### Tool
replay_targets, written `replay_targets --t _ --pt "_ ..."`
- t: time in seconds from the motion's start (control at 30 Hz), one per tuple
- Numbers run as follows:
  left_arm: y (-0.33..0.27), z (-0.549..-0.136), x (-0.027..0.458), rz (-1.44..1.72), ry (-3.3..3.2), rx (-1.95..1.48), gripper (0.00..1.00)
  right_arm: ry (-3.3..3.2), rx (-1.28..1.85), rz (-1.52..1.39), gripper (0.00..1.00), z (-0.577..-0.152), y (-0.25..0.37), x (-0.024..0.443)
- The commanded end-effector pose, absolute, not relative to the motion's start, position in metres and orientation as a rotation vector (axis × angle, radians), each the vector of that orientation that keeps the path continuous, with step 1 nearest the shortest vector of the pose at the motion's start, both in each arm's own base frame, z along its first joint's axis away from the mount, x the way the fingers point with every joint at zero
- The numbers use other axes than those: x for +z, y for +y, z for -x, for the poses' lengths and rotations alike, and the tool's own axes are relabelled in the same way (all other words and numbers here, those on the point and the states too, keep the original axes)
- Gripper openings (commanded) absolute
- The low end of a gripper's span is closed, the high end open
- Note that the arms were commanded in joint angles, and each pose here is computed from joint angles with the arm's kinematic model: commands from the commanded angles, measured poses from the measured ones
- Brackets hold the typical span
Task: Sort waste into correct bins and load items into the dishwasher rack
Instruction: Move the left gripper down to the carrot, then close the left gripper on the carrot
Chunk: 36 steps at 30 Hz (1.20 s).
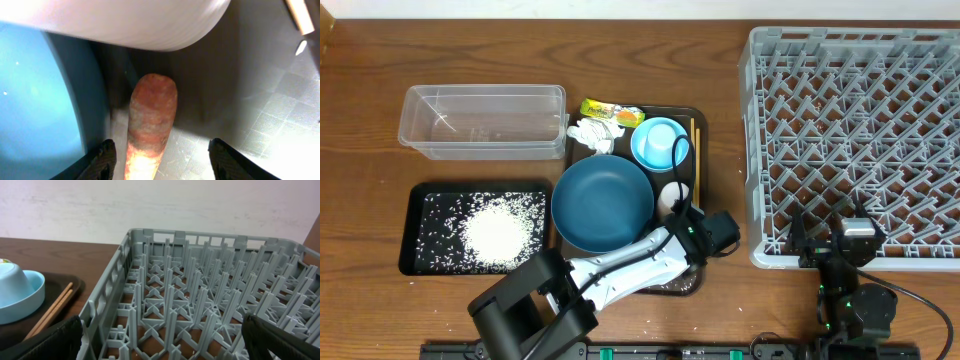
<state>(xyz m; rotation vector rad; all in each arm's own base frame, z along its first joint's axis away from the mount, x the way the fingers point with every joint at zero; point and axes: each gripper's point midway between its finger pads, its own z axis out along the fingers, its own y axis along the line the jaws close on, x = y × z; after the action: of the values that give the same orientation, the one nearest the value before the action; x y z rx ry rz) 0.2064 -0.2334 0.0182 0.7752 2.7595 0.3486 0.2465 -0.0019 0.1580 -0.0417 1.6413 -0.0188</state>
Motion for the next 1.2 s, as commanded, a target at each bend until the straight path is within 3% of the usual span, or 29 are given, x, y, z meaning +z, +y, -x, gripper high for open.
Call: replay_targets --t 0.0,0.57,0.67,0.8,1.03,1.17 --pt "-0.232 -0.203 0.011 -0.779 2.78 0.356 0.63 1.642 -0.018 0.066 0.99 -0.246 0.002 0.157" --pt "-0.238 -0.185 -0.001 -0.738 2.877 0.241 0.63 1.642 -0.018 0.066 0.99 -0.246 0.002 0.157" --pt "-0.251 -0.167 -0.004 -0.762 2.967 0.101 0.52 1.642 -0.018 0.066 0.99 -0.246 0.002 0.157" --pt "-0.26 -0.155 -0.005 -0.794 3.003 0.021 0.48 1.642 -0.018 0.066 0.99 -0.246 0.002 0.157" --pt "-0.267 -0.156 0.012 -0.81 2.976 0.001 0.48 1.642 -0.018 0.066 0.99 -0.246 0.002 0.157" --pt "-0.256 -0.172 0.016 -0.784 2.899 0.118 0.57 1.642 -0.019 0.066 0.99 -0.246 0.002 0.157"
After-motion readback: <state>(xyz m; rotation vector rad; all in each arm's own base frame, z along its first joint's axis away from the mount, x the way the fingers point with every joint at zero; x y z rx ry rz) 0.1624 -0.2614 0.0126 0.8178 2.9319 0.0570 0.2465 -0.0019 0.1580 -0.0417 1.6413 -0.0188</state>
